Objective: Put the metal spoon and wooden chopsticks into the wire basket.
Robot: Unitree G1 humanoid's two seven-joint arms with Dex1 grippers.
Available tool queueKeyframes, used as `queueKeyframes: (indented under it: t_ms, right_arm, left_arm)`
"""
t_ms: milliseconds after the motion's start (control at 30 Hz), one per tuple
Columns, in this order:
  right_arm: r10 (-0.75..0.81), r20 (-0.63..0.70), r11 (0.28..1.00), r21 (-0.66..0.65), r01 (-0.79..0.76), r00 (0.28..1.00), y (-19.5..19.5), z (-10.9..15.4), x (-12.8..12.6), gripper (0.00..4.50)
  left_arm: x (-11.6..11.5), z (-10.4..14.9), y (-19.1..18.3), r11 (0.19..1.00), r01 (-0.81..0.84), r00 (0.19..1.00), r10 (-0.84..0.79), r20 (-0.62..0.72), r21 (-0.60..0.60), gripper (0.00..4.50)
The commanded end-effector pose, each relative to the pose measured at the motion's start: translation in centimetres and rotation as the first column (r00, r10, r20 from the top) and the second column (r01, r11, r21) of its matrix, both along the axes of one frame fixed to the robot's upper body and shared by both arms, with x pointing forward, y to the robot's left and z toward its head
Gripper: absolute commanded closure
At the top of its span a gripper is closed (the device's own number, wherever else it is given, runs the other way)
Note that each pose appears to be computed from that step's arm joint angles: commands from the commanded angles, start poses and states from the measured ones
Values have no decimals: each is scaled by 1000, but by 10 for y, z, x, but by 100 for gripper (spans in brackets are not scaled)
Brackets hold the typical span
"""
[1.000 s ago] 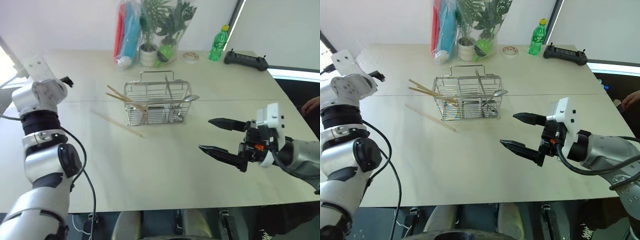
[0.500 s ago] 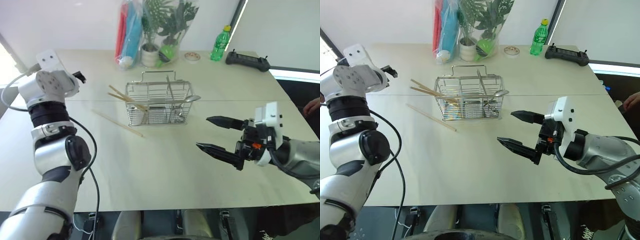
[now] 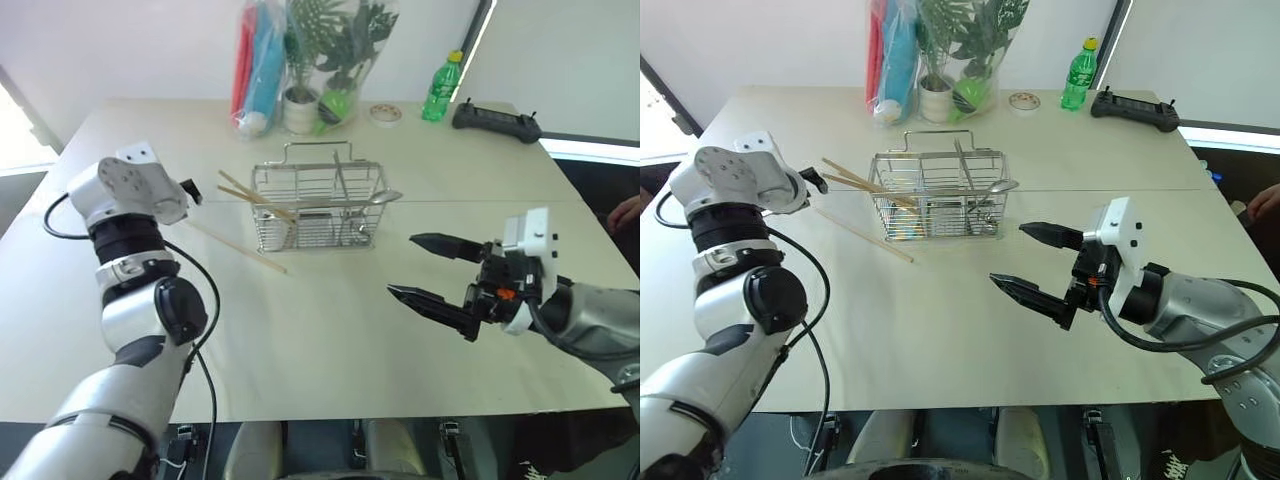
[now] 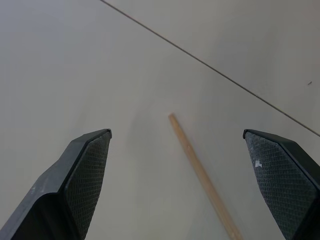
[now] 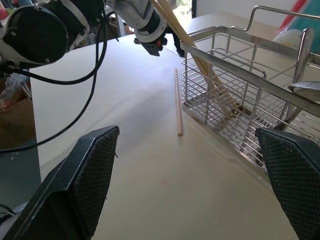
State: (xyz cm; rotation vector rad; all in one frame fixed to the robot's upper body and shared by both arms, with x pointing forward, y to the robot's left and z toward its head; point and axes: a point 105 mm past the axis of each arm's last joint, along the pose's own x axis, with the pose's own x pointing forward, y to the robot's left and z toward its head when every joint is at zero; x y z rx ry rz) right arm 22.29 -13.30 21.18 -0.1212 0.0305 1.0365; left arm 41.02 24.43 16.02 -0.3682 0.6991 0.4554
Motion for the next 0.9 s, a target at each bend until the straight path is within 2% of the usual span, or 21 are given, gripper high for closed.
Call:
queueKeyframes:
  t_ms: [33, 500, 633, 833, 900]
  right_arm:
    - [7, 56, 1000, -4, -6, 998, 1, 12, -2, 0]
    - [-29, 59, 1000, -1, 29, 998, 0, 13, -4, 0]
    - [-42, 63, 999, 6, 41, 997, 0, 13, -4, 0]
    - [-55, 65, 998, 7, 54, 996, -1, 14, -4, 0]
    - [-58, 65, 998, 9, 58, 996, -1, 14, -4, 0]
  left_arm:
    - [9, 9, -4, 999, -33, 998, 34, 58, -19, 4]
    - [15, -34, 0, 986, -162, 987, 161, -26, -45, 4]
    - [19, -42, -7, 985, -162, 987, 160, -28, -60, 124]
    - [19, -49, -13, 985, -156, 987, 153, -45, -77, 429]
    - [20, -49, -14, 984, -156, 987, 152, -48, -81, 442]
